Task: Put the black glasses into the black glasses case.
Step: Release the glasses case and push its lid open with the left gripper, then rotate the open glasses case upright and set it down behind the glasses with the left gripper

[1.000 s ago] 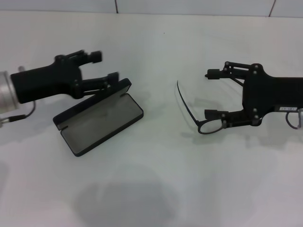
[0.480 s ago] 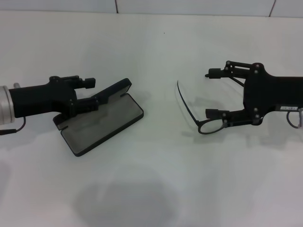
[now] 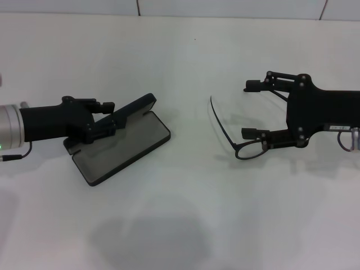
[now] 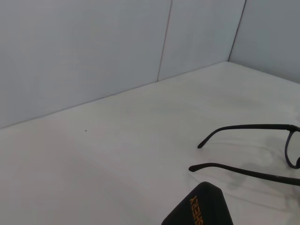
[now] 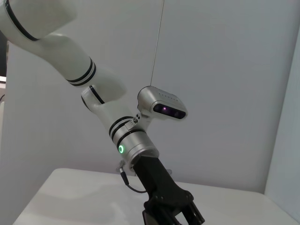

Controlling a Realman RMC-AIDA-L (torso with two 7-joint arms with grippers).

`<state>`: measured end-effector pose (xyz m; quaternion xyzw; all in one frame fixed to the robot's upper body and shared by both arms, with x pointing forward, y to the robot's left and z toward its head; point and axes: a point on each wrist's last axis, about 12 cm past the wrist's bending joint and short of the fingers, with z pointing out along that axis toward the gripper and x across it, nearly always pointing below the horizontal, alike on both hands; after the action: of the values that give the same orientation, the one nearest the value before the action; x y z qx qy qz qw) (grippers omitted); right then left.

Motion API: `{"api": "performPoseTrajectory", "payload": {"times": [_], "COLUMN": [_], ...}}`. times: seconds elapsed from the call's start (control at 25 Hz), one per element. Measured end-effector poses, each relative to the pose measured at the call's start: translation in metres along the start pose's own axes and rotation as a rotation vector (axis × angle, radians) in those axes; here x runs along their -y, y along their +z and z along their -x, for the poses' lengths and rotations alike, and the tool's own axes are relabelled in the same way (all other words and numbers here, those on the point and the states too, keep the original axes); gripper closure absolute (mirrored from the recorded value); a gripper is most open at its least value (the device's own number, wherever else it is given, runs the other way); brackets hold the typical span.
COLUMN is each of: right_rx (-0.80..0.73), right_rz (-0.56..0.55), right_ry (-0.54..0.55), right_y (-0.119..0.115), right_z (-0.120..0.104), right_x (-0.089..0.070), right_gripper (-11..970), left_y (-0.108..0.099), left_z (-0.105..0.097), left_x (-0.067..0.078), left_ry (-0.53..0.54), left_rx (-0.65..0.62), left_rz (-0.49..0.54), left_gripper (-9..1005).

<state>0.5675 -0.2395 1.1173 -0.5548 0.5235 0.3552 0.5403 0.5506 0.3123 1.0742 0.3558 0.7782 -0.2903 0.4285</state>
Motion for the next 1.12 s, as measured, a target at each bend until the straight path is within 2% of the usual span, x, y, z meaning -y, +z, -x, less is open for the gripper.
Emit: {"api": "performPoseTrajectory", "payload": {"times": [0.4, 0.56, 0.76, 0.84, 1.12], "right_rx": [-0.003, -0.026, -0.038, -0.040, -0.026], "right_rz": [0.006, 0.068, 0.110, 0.115, 0.127], "right_ry": [-0.008, -0.036, -0.064, -0.065, -0.078], "right_y": [0.001, 0.006, 0.013, 0.016, 0.022], "right_z": [0.000, 0.000, -0.001, -0.002, -0.007], "right_x": [-0.001, -0.007, -0.016, -0.019, -0.030], "right_gripper": [103, 103, 104, 104, 103], "left_y": [-0.002, 0.001, 0.009, 0.015, 0.051], "left_z": [0.003, 0.011, 0.035, 0.046, 0.084], "left_x": [-0.004, -0.006, -0.012, -0.014, -0.012], "left_ry": [0.009, 0.034, 0.130, 0.170, 0.373], "left_rx": [0.003, 0.016, 0.052, 0.060, 0.053], "left_rz": [0.009, 0.009, 0.000, -0.012, -0.034], "left_gripper": [599, 644, 702, 786, 786]}}
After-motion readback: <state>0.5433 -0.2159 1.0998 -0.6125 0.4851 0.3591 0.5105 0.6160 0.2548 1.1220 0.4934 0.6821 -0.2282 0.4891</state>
